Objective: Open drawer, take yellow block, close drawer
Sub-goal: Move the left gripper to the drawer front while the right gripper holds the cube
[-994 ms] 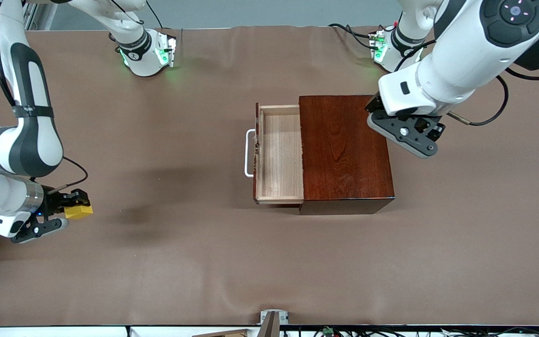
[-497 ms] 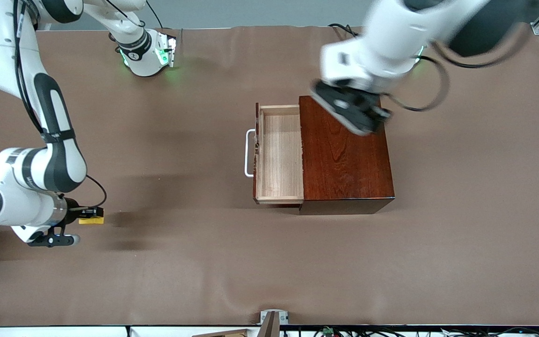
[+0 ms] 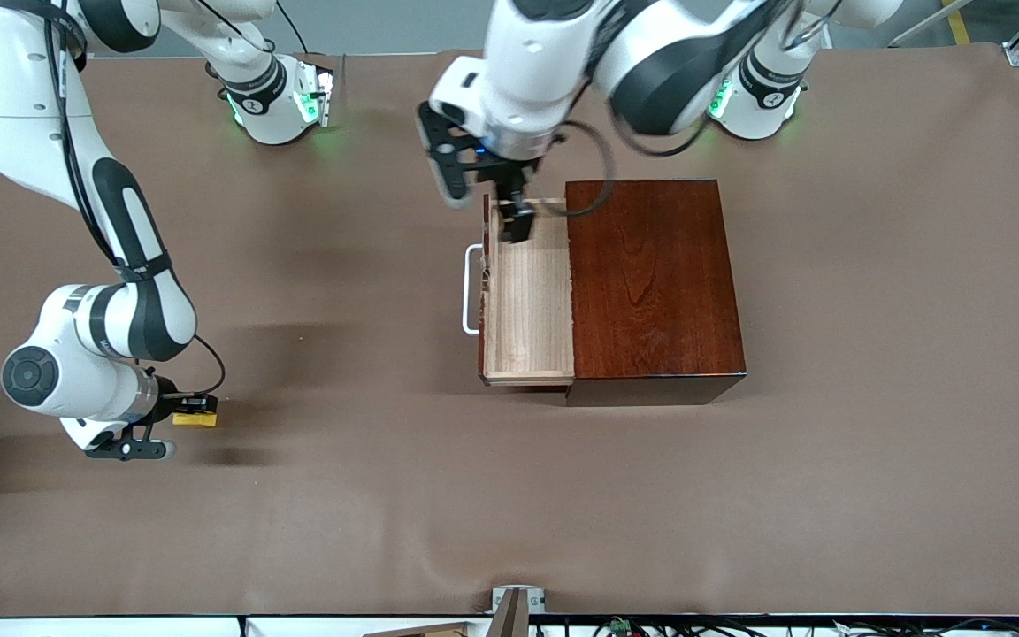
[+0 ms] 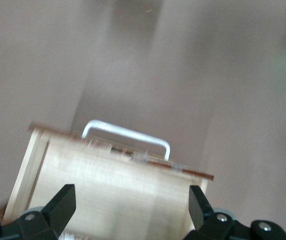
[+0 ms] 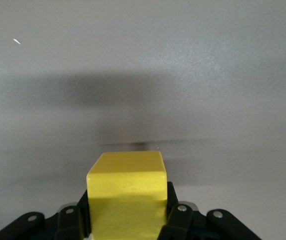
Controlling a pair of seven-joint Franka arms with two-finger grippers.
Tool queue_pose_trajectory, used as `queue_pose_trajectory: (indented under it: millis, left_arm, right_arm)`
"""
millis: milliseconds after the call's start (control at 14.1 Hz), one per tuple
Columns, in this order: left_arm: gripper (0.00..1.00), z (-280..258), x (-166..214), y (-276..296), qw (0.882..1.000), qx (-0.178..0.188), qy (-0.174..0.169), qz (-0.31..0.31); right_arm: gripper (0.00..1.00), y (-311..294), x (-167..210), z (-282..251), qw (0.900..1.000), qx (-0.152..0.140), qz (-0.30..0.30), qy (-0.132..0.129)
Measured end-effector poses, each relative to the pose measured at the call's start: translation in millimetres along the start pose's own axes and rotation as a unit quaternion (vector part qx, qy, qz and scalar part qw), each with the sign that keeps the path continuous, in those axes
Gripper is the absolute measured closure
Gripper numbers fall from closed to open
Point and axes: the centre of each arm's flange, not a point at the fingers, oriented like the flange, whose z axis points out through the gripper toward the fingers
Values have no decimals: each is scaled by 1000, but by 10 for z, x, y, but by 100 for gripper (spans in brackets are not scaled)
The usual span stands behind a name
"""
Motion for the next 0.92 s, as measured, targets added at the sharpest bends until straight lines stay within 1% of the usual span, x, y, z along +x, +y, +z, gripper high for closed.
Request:
queue_pose_trajectory:
  millis: [142,284,497,568,639,710,781,923]
  left_arm:
    - [0,376,91,-59,997,-4,14,73]
    - [0,761,105,-194,992,-8,23,121]
    - [0,1323,65,-295,990,-22,14,140]
    - [0,1444,45,-317,990,-23,7,140]
    - [0,1516,25,-341,990,-22,2,138]
    - [0,1561,3,-369,990,-22,-2,136]
    - [0,1587,-17,-396,991,-22,-4,134]
    - [0,1651,-49,-433,991,-24,-9,131]
  right_arm:
    - [44,35,9,59,1000,1,9,4]
    - [44,69,-1,158,1000,5,18,-1]
    - [44,75,-9,251,1000,6,21,-6]
    - [37,75,-8,251,1000,6,21,-6]
    - [37,75,-8,251,1000,6,21,-6]
    - [32,75,-7,249,1000,6,21,-5]
    - [24,73,-1,241,1000,6,21,-4]
    - [5,51,29,193,1000,7,19,1]
